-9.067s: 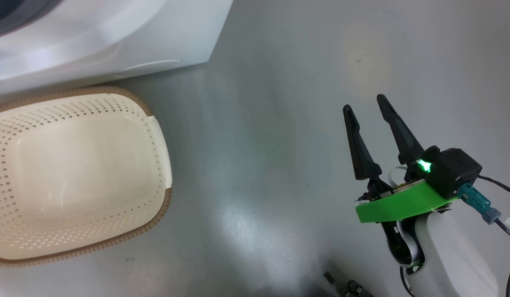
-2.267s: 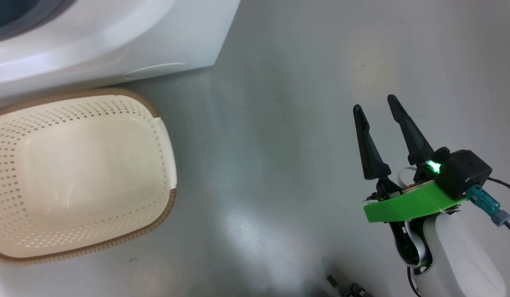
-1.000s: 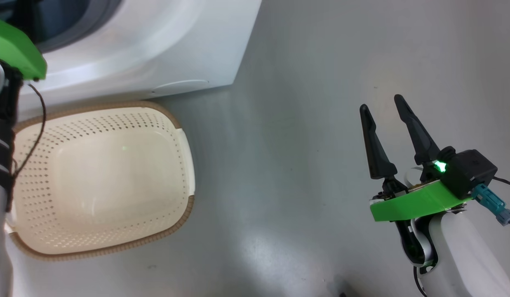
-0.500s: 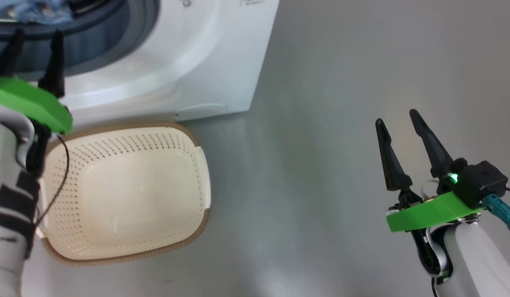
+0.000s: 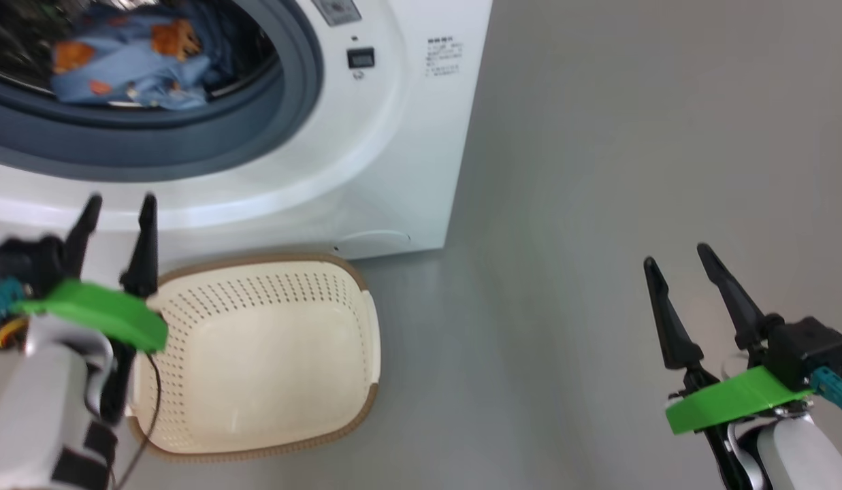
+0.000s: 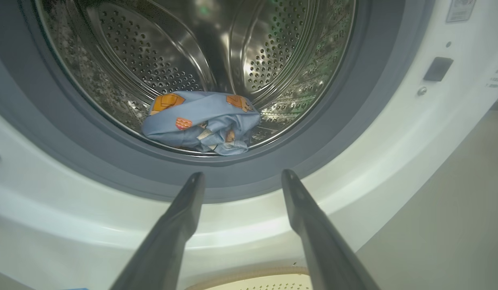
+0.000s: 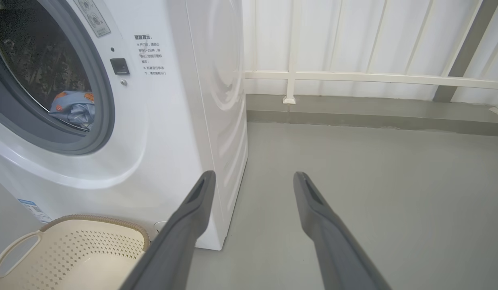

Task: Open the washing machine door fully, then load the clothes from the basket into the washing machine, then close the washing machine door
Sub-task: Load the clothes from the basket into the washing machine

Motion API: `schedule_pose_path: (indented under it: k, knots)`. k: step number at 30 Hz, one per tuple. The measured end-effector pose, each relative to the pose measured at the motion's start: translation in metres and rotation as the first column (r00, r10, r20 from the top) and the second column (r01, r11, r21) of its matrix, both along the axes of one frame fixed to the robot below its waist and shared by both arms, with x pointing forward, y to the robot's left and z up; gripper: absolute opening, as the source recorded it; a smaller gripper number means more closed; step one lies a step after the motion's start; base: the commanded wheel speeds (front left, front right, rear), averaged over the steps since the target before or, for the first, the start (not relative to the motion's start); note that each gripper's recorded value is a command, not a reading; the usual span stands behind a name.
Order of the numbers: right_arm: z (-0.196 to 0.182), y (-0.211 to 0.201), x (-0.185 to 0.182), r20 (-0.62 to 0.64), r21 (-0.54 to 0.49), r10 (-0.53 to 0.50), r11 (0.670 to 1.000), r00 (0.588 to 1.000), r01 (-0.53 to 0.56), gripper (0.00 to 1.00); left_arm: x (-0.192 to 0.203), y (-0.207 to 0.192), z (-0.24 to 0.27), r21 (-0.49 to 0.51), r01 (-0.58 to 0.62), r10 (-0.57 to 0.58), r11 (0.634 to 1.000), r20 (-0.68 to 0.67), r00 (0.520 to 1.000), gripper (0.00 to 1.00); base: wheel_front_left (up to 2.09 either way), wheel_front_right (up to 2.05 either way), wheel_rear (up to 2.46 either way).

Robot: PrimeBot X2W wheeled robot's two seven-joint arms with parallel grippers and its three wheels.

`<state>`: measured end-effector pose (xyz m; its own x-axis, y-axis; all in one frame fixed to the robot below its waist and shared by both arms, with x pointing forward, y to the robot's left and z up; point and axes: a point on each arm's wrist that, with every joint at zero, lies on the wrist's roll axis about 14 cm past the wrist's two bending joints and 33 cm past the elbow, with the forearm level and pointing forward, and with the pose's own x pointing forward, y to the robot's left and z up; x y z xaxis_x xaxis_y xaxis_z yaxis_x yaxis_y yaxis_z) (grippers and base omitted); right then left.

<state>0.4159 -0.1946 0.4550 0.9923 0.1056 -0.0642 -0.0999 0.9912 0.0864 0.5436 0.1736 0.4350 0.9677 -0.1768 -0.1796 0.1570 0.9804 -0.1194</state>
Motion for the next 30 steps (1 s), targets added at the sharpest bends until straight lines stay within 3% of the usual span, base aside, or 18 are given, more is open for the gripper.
schedule_pose_path:
  k: [10, 30]
  knots:
    - [0.011, -0.002, -0.031, 0.013, -0.007, 0.003, 1.000, 1.000, -0.003, 1.00, -0.076, 0.020, 0.008, 0.004, -0.065, 0.065, 0.998, 0.033, 0.997, 1.00, 0.00, 0.00, 0.00]
    - [0.021, -0.004, -0.077, 0.036, -0.009, 0.003, 1.000, 0.999, -0.003, 1.00, -0.171, 0.051, 0.033, 0.025, -0.182, 0.177, 0.983, 0.133, 0.975, 1.00, 0.00, 0.00, 0.00]
